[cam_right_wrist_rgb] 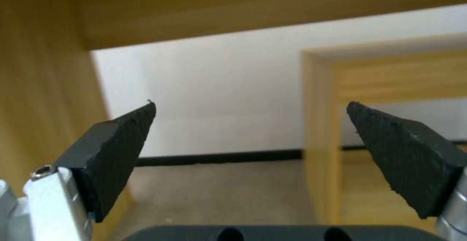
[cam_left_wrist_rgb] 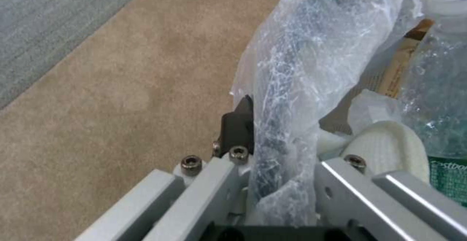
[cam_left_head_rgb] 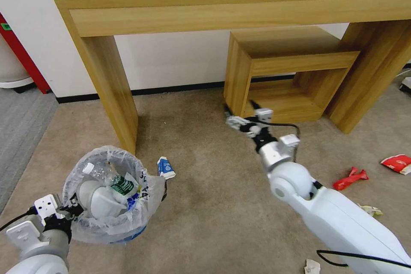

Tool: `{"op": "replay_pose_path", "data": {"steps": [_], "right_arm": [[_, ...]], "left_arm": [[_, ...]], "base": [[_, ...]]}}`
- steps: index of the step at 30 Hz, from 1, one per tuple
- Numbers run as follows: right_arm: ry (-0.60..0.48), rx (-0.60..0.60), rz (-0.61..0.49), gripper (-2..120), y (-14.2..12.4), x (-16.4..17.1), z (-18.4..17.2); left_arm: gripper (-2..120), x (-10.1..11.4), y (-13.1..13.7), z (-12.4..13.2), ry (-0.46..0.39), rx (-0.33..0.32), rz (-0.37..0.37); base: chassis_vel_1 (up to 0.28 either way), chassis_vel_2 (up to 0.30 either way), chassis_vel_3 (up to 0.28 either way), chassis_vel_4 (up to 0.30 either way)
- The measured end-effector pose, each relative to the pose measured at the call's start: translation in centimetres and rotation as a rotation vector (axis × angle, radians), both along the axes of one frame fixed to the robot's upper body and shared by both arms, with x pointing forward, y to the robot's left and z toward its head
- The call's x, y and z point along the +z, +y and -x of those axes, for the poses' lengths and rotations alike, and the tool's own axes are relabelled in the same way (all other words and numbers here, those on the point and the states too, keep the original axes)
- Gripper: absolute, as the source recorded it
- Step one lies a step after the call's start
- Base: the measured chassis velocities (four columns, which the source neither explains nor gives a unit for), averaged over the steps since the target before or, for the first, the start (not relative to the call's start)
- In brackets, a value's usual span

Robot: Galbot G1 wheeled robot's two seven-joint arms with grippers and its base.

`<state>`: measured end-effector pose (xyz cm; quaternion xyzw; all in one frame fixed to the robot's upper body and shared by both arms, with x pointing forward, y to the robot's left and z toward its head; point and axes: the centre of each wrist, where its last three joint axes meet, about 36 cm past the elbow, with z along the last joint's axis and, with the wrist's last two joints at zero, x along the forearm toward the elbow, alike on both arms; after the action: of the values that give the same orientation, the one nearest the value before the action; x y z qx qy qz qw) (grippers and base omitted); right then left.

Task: Pick up the trash bin and place the garbage on the floor into it.

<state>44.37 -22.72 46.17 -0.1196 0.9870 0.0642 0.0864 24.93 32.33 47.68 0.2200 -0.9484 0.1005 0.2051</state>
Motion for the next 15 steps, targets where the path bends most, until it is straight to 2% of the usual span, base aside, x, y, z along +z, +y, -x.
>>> {"op": "replay_pose_path", "data": {"steps": [5, 15], "right_arm": [[-0.013, -0.130, 0.007, 100, -2.2, -0.6, 1.2], [-0.006, -0.266, 0.028, 100, -4.1, -2.6, 3.9]], "left_arm": [[1, -0.2, 0.1, 0.0, 0.003, 0.000, -0.009], [1, -0.3, -0.2, 0.0, 0.005, -0.005, -0.004]], "base": [[0.000, 0.000, 0.000, 0.000], [0.000, 0.000, 0.000, 0.000]]}}
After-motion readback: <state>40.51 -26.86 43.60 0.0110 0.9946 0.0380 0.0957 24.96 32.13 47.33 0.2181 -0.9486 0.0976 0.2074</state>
